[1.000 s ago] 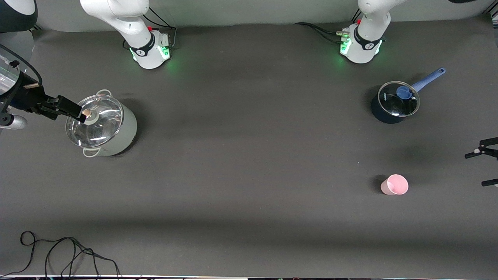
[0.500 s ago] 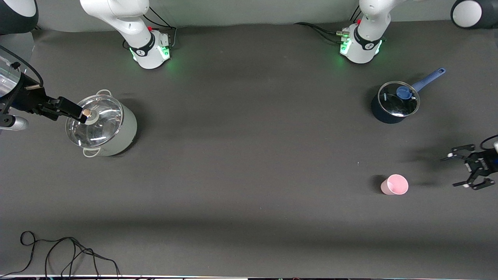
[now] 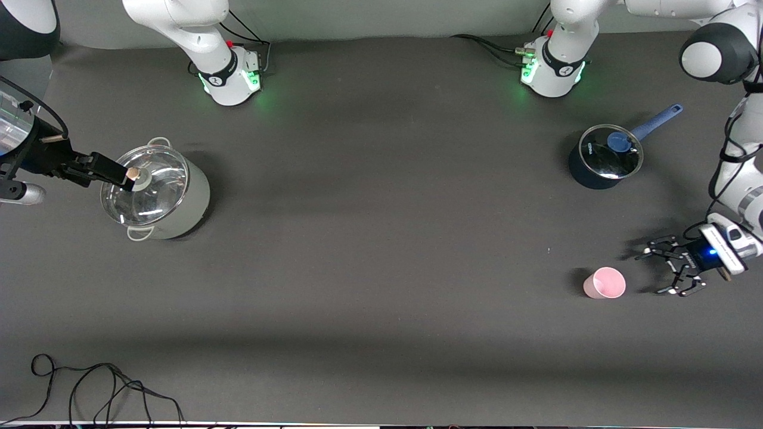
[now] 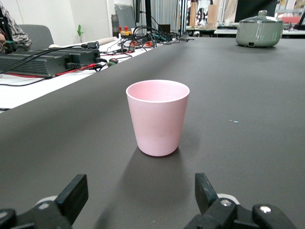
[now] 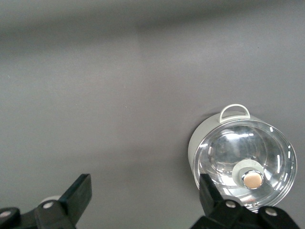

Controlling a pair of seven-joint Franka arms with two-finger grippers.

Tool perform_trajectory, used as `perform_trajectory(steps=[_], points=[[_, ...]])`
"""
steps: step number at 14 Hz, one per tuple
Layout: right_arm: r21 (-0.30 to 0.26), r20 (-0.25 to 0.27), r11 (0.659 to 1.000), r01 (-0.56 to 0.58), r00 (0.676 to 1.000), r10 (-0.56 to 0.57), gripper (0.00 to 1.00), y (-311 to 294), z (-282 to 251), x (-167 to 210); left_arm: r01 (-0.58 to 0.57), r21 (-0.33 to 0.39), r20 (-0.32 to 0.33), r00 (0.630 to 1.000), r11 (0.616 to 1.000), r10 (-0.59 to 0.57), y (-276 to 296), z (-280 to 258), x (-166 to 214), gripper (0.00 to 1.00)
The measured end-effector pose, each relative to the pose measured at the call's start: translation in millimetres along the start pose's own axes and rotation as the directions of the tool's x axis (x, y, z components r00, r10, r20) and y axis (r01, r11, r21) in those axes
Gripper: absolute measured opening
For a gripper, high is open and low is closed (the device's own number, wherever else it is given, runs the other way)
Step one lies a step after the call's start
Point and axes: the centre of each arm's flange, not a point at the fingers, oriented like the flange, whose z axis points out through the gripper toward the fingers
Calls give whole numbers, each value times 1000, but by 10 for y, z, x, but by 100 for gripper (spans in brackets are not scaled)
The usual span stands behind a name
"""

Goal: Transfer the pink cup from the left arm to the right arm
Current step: 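Move the left gripper down toward the pink cup, then close the left gripper around the pink cup and lift it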

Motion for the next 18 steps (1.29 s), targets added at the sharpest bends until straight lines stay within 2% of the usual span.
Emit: perform_trajectory(steps=[9,13,18], points=[[3,-14,1000,5,1000,-5,100,-33,-58,41,29,9,-43,999,1000,-28,20,693,-85,100],[7,-36,1000,7,999,-7,100,-45,-167,57,49,2,-71,996,999,-48,85,928,-72,100],[6,-26,1000,6,1000,-6,100,-45,-114,84,62,13,-88,994,998,-61,109,1120,-34,99]])
